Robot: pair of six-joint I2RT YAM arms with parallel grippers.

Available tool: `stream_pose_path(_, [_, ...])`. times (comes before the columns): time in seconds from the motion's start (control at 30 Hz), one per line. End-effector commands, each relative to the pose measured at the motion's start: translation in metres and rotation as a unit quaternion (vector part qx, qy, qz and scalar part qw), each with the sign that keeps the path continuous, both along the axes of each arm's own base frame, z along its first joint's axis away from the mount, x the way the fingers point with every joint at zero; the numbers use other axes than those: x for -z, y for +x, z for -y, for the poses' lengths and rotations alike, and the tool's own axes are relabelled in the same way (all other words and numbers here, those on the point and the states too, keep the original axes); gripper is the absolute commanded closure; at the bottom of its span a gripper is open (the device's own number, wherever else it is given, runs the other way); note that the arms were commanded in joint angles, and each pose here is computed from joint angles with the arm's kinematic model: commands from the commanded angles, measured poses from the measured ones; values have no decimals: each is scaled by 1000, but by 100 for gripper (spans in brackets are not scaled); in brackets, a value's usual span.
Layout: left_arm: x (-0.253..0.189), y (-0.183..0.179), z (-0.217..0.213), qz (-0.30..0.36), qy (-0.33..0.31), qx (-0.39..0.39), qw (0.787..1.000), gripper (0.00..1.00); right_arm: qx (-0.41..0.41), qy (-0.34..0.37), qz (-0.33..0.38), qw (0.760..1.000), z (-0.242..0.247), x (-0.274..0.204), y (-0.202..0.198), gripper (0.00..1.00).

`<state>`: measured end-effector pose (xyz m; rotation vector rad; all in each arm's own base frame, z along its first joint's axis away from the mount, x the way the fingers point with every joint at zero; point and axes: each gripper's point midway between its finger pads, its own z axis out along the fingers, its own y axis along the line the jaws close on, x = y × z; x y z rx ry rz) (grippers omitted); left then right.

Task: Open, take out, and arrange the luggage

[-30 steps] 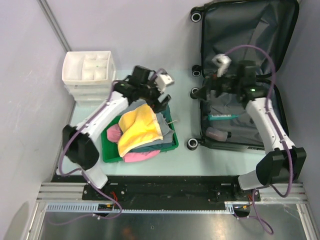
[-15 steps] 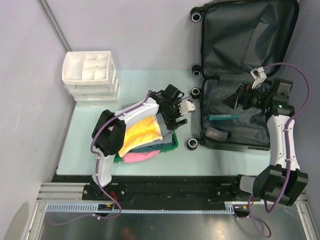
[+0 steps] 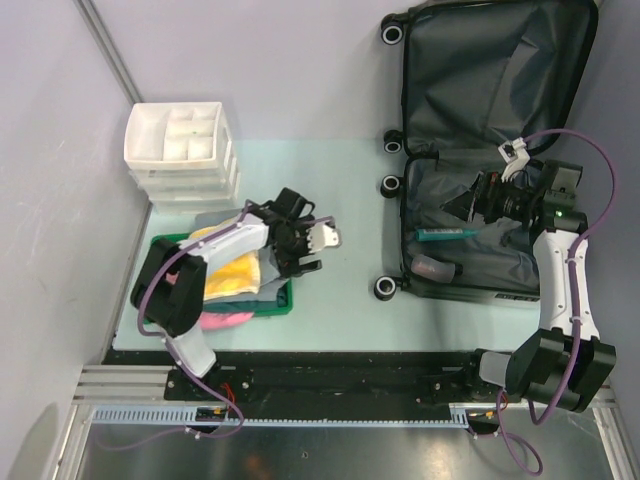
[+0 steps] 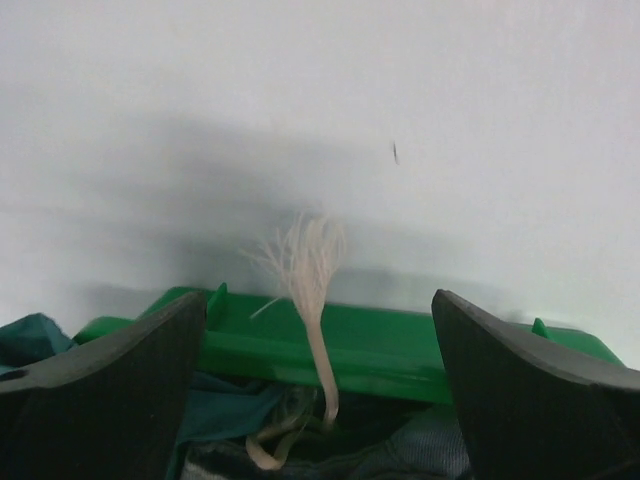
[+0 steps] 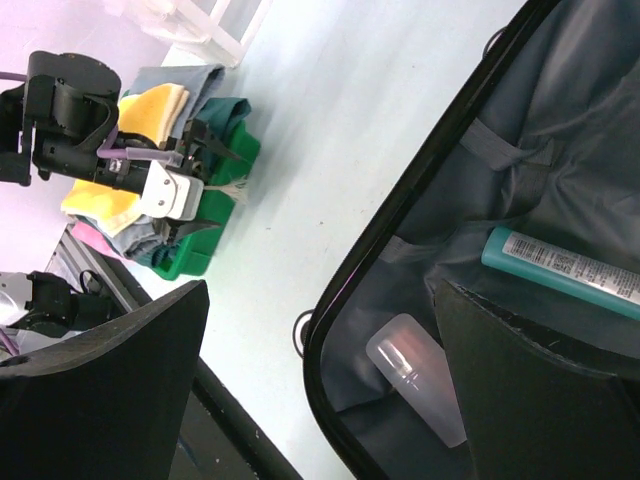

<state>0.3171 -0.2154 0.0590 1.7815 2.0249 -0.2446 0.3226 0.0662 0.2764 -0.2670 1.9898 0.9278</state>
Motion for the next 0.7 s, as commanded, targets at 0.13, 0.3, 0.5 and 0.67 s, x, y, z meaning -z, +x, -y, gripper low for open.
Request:
stream_pose_path(0.13, [3,-15,-88,-11,74,17,997,1,-11,6,11,1000,-6,-7,-1,0])
stream_pose_path(0.3, [-85,3,-57,32,-60,-35,997,0,-13,2,13,1000,-9,-7,0,0])
stream_pose_path(0.5, [-242,57,-32,111,-231,-180,950,3,-19,-4,19,1000,-18,-7,4,0])
stream_pose_path(0.67, [-298,128,-87,139,-294,-368,871,2,-1,-12,27,1000,-18,-11,9,0])
